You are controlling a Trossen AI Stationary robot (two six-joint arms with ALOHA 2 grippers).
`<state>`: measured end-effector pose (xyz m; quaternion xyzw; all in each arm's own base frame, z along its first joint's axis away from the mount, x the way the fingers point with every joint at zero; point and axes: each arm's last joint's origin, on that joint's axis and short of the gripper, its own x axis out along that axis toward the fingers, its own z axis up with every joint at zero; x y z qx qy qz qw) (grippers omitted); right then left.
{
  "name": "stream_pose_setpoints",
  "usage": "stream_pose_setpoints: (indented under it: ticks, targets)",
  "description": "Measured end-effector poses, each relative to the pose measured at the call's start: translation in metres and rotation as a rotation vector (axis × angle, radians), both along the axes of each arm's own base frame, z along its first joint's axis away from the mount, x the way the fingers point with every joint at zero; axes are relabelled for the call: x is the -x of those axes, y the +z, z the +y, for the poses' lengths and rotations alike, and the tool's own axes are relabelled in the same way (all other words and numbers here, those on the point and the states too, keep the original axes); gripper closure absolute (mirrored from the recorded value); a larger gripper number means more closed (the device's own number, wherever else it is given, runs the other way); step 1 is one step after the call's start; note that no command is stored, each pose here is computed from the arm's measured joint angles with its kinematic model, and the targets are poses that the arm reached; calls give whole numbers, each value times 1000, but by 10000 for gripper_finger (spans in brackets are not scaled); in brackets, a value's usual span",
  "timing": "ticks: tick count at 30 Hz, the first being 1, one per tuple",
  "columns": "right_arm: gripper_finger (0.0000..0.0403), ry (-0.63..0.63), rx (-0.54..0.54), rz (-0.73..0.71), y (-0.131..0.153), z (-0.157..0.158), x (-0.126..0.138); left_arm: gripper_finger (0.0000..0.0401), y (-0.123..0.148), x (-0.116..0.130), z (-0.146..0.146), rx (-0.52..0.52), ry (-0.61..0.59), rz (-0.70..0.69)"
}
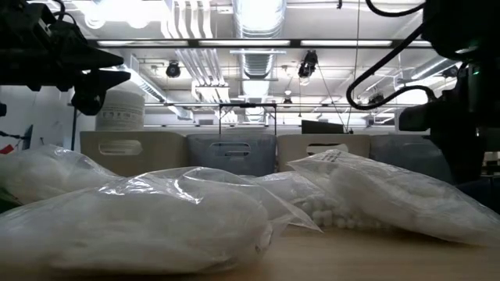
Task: Pick & Place Travel size toiletries
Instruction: Put the top right blue razor into the right black bin
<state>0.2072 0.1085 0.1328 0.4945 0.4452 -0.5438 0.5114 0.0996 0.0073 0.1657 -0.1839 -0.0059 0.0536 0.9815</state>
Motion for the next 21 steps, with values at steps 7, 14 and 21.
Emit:
stream_pose_setpoints:
  ticks: [7,14,21]
  targets:
    - [185,6,-1,2,1,0,0,240,0,0,0,0,0,1]
    - [271,39,0,9,2,1,2,240,0,0,0,0,0,1]
    - [347,62,-1,9,4,5,4,240,0,0,0,0,0,0]
